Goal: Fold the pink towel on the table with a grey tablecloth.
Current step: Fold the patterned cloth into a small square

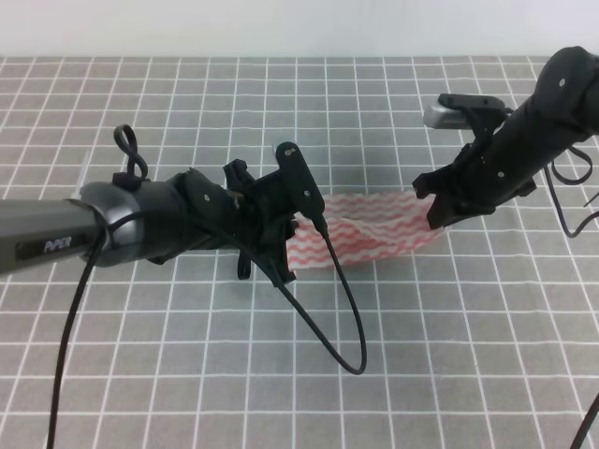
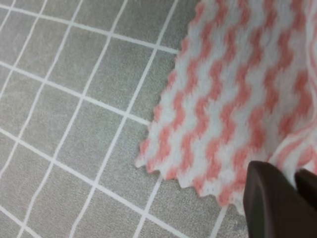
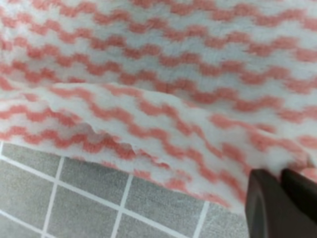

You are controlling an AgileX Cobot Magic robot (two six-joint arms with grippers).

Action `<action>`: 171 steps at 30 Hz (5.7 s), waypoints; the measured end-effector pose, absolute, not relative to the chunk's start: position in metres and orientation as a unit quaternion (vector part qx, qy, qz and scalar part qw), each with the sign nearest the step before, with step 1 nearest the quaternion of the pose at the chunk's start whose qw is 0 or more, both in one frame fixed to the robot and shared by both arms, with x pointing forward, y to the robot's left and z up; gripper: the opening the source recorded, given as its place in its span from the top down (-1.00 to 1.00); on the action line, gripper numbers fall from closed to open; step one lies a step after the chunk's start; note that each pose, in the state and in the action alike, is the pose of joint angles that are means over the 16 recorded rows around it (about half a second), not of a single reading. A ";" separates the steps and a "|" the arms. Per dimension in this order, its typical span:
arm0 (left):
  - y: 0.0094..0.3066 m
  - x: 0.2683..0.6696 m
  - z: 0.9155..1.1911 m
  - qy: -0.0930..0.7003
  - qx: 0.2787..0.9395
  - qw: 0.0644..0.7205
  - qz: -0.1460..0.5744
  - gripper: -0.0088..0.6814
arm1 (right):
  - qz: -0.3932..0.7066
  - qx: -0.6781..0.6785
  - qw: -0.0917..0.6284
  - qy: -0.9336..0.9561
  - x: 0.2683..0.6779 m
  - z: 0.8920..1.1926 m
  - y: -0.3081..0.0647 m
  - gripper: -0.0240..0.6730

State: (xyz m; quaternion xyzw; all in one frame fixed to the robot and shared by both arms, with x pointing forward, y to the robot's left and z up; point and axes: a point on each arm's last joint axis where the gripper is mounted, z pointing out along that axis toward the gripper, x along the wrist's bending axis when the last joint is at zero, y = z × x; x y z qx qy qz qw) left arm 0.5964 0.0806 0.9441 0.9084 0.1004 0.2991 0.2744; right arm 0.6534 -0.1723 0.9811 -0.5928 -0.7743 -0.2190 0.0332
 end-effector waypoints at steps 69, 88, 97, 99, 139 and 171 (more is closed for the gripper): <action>0.080 0.597 0.943 0.100 0.909 0.274 0.299 0.98 | -0.194 -0.590 0.065 -0.781 0.659 0.968 -0.169 0.82; 0.081 0.597 0.945 0.101 0.908 0.274 0.301 0.98 | -0.211 -0.589 0.046 -0.779 0.664 0.976 -0.169 0.97; 0.081 0.598 0.945 0.103 0.905 0.273 0.309 0.98 | -0.217 -0.580 0.039 -0.784 0.667 0.992 -0.168 0.97; 0.081 0.598 0.945 0.104 0.905 0.272 0.311 0.98 | -0.215 -0.578 0.039 -0.786 0.667 0.994 -0.168 0.98; 0.081 0.608 0.940 0.107 0.899 0.264 0.332 0.98 | -0.194 -0.581 0.037 -0.789 0.668 0.992 -0.171 0.98; 0.082 0.626 0.937 0.111 0.903 0.274 0.311 0.98 | -0.201 -0.590 0.018 -0.782 0.673 0.990 -0.172 0.98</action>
